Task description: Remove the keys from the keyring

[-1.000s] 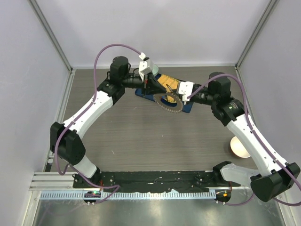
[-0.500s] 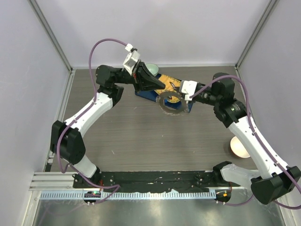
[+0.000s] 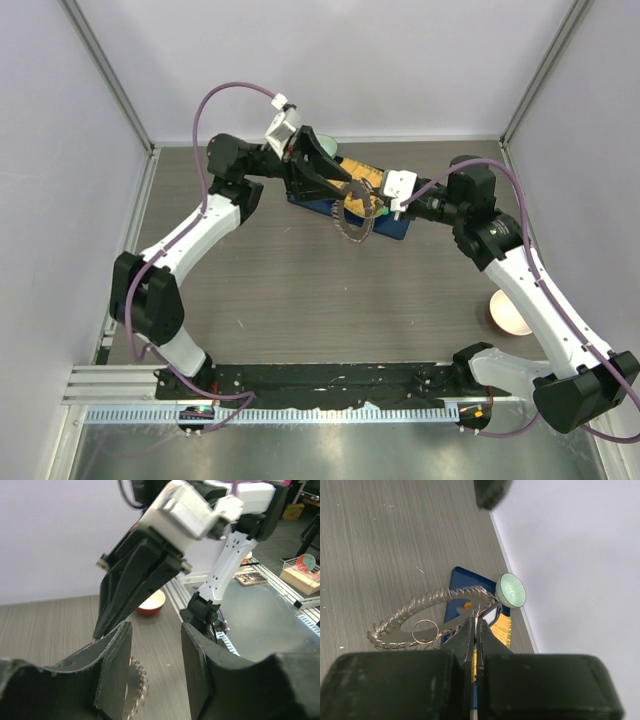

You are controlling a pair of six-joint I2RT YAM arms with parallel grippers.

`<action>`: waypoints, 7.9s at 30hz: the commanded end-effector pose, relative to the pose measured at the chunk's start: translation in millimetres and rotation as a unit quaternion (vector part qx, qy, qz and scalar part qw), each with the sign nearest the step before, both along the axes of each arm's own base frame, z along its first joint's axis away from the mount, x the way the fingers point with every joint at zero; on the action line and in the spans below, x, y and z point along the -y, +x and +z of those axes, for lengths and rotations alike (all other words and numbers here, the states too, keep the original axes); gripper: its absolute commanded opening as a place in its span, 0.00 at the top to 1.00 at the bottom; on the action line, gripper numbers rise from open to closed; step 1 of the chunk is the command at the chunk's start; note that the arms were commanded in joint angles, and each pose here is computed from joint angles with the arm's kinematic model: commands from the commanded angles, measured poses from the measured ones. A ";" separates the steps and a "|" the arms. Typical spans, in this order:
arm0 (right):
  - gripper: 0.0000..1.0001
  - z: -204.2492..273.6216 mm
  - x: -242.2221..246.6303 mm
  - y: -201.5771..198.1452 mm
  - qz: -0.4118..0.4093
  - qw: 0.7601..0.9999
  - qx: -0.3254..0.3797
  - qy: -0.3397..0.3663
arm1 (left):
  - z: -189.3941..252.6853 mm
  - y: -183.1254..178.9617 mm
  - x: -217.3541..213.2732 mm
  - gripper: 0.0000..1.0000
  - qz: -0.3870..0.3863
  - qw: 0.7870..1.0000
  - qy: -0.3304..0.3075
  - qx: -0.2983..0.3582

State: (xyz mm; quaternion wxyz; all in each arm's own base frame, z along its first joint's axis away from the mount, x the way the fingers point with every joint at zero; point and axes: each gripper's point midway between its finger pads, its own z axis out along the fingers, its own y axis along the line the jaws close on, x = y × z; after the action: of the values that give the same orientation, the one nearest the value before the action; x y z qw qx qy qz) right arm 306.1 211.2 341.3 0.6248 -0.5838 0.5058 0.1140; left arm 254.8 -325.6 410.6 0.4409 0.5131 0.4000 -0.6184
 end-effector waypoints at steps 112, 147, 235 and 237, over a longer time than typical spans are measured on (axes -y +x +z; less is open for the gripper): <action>0.99 28.1 9.8 -13.6 -0.014 0.999 0.043 0.028 | -48.2 32.5 36.7 1.00 0.153 0.953 0.175 0.195; 0.99 15.1 1.4 -10.8 0.001 0.999 0.020 0.037 | 3.0 -0.8 21.8 1.00 0.078 0.986 0.020 0.146; 0.99 17.2 -3.3 -33.0 0.041 0.996 -0.003 0.077 | 29.9 -33.3 8.3 1.00 0.077 0.995 -0.049 0.032; 0.99 18.4 -4.4 -33.3 0.042 0.996 -0.009 0.084 | 23.0 -33.4 7.8 1.00 0.092 0.995 -0.045 0.012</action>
State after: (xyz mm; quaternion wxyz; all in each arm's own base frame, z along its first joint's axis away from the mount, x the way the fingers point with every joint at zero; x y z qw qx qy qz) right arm 266.0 224.1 374.1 0.6784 -0.5678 0.4303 0.1796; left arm 249.9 -345.5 385.2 0.4731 0.4675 0.4626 -0.5861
